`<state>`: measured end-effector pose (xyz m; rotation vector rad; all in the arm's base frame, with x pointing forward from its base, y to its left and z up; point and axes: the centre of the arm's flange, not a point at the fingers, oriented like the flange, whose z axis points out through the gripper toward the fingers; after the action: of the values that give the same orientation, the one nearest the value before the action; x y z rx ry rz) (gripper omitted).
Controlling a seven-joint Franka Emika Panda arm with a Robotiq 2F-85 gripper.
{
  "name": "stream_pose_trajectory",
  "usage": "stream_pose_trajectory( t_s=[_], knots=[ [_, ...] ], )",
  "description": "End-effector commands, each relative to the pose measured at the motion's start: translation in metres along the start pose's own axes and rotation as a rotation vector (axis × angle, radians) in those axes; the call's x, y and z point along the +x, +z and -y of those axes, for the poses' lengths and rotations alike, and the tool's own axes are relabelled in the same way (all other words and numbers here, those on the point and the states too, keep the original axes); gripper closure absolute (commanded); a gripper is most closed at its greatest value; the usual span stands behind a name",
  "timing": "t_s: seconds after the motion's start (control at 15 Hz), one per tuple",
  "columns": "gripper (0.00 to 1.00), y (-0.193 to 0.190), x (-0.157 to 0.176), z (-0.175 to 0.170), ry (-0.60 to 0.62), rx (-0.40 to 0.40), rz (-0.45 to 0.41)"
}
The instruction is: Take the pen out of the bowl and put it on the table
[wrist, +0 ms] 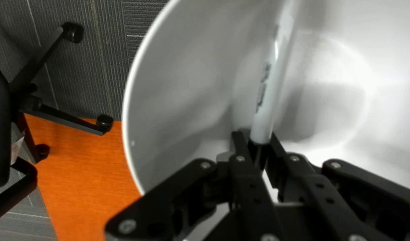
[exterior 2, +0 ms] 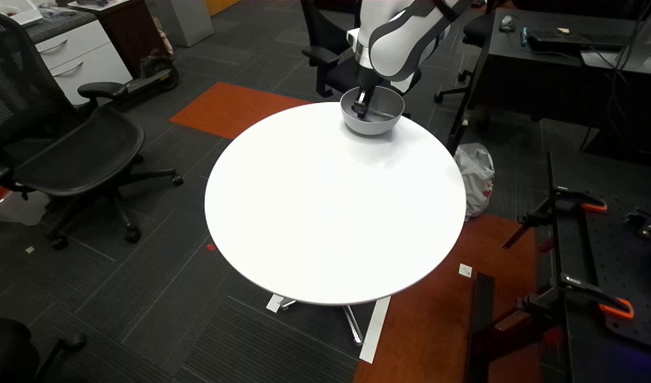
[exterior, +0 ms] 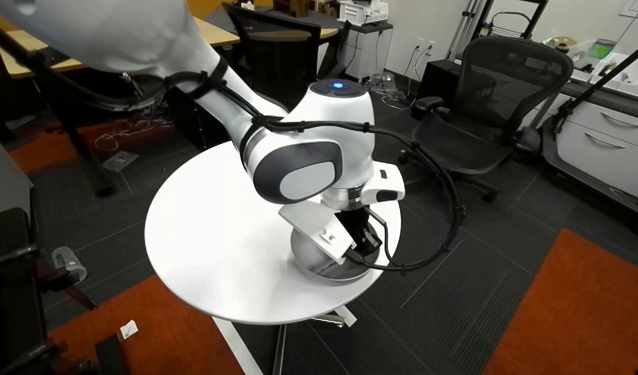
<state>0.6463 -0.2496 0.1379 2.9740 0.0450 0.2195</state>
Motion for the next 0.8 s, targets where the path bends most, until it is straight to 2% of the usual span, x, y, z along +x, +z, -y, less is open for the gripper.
stream_pose_trajectory(
  t_s=[0.0,0.07,0.47,0.73],
  knots=[
    [1.00,-0.009,0.001,0.005,0.020,0.003,0.013],
    [0.96,-0.023,-0.001,0.009,0.020,-0.015,0.003],
    [0.96,-0.108,-0.002,0.026,0.013,-0.096,-0.087],
    [0.96,-0.162,0.000,0.066,-0.041,-0.118,-0.132]
  ],
)
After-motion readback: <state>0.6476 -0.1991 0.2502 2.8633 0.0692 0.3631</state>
